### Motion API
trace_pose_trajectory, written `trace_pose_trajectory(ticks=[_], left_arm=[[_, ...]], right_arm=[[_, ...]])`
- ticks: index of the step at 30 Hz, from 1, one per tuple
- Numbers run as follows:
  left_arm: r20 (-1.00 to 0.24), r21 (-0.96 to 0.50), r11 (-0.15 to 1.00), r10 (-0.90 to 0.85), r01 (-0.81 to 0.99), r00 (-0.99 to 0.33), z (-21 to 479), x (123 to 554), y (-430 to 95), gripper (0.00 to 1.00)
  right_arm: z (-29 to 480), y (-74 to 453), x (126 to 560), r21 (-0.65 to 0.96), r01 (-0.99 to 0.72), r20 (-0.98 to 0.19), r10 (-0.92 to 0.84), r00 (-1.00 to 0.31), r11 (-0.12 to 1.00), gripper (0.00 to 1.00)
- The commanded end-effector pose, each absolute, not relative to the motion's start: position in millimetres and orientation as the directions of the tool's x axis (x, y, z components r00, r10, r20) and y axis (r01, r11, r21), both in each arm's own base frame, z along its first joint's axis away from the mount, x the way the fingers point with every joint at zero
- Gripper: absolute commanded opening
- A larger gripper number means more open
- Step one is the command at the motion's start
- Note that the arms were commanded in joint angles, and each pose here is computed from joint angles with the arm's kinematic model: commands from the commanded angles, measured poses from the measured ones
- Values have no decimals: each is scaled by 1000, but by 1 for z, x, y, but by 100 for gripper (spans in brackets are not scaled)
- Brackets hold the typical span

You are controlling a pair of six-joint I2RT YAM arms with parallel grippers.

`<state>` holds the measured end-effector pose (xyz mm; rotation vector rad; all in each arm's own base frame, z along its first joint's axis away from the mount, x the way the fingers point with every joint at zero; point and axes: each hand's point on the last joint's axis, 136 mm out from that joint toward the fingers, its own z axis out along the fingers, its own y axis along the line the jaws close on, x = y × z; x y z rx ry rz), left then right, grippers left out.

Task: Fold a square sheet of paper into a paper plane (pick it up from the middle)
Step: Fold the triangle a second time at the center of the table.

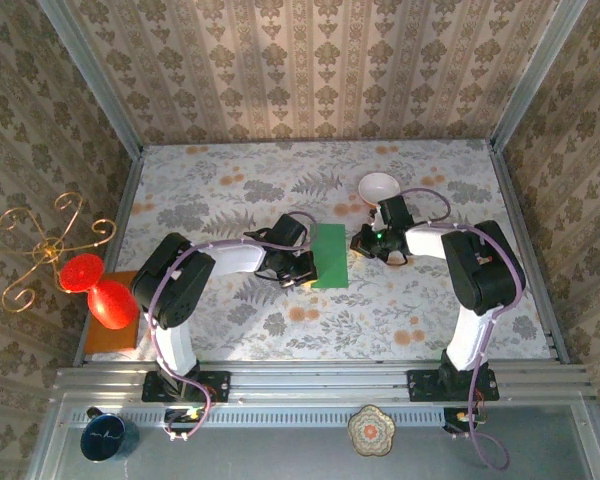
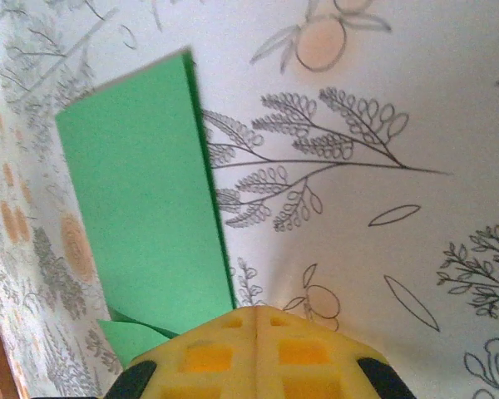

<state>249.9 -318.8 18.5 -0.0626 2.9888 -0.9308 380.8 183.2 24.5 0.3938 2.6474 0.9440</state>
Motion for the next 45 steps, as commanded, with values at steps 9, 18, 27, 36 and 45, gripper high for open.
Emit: trace_pose_trajectory(ticks=[9,18,27,36,45], left_arm=[[77,-439,894,-58,-86,-995,-4,231,-290,0],[-20,-540,841,13,22,-1000,40,248,-316,0],[-109,-623,774,55,112,-992,65,272,-349,0],[-75,-610,785,73,104,-995,42,275,-356,0],[-17,-558,824,103,95,-995,15,255,-341,0]], right_arm=[[33,243,338,689,56,-162,229,-960,723,1],[3,233,337,604,117,-94,216,-972,788,1],[-11,229,329,581,148,-49,217,-975,800,1],[-14,227,328,576,155,-40,217,-975,802,1],[-20,224,326,559,176,-24,228,-973,810,1]])
